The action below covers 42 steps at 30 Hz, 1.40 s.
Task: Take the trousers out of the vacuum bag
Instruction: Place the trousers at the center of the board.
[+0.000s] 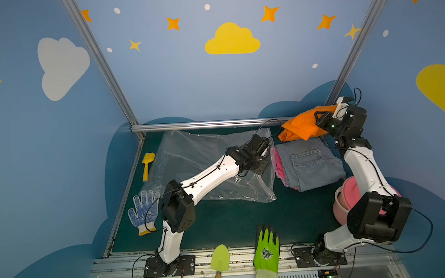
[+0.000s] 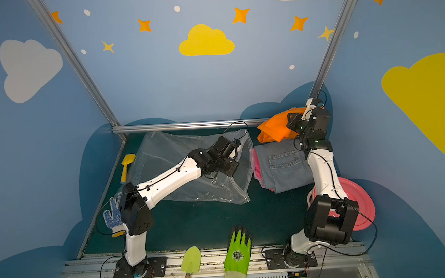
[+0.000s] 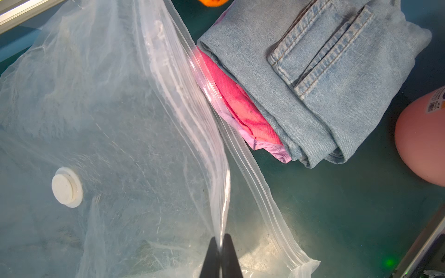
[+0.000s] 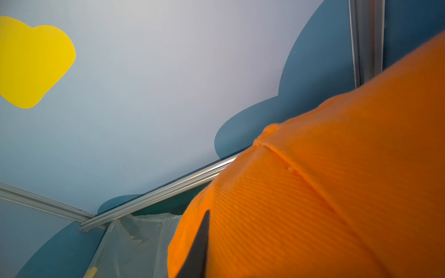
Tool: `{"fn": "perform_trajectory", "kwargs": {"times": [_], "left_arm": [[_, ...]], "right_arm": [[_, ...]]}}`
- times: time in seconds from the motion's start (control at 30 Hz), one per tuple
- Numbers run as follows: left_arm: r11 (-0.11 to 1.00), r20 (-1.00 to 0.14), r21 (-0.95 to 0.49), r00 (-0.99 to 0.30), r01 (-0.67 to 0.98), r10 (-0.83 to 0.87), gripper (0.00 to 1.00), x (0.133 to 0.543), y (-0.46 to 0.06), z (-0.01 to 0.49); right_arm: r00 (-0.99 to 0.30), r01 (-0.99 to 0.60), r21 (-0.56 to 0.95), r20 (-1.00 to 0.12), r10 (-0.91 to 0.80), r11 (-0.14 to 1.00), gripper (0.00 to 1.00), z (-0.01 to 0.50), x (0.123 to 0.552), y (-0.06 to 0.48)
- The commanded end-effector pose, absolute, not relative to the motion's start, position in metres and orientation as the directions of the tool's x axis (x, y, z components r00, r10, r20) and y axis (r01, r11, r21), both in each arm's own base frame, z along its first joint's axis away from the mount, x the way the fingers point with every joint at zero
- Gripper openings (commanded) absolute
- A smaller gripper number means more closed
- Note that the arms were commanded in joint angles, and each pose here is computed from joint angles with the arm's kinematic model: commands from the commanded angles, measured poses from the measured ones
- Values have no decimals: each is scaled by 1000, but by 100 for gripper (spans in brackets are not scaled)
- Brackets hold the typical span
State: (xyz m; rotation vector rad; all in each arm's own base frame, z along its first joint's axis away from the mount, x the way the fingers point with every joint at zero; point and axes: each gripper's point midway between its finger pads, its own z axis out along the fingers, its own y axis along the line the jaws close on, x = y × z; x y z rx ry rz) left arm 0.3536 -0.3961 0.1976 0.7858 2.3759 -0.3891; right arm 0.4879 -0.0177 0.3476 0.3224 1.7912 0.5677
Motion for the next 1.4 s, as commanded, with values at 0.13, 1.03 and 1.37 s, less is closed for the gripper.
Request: {"fn": "perform_trajectory", "kwargs": {"times": [0.13,1.03,1.37], "left_arm": [[780,-625,-102,-650,617,433,5,351,-396,206],[773,-627,-113,-648,624,432,5,350,-399,204],[770,-627,-117,-648,627,432,5,350,-401,204]], "right_arm": [[-132,-203,465,-885,446,862,0,397,476,-9],[-320,37,608,-745,586,793,0,306,400,-11],[-399,112,623,-686,609,774,0,264,373,-9]]}}
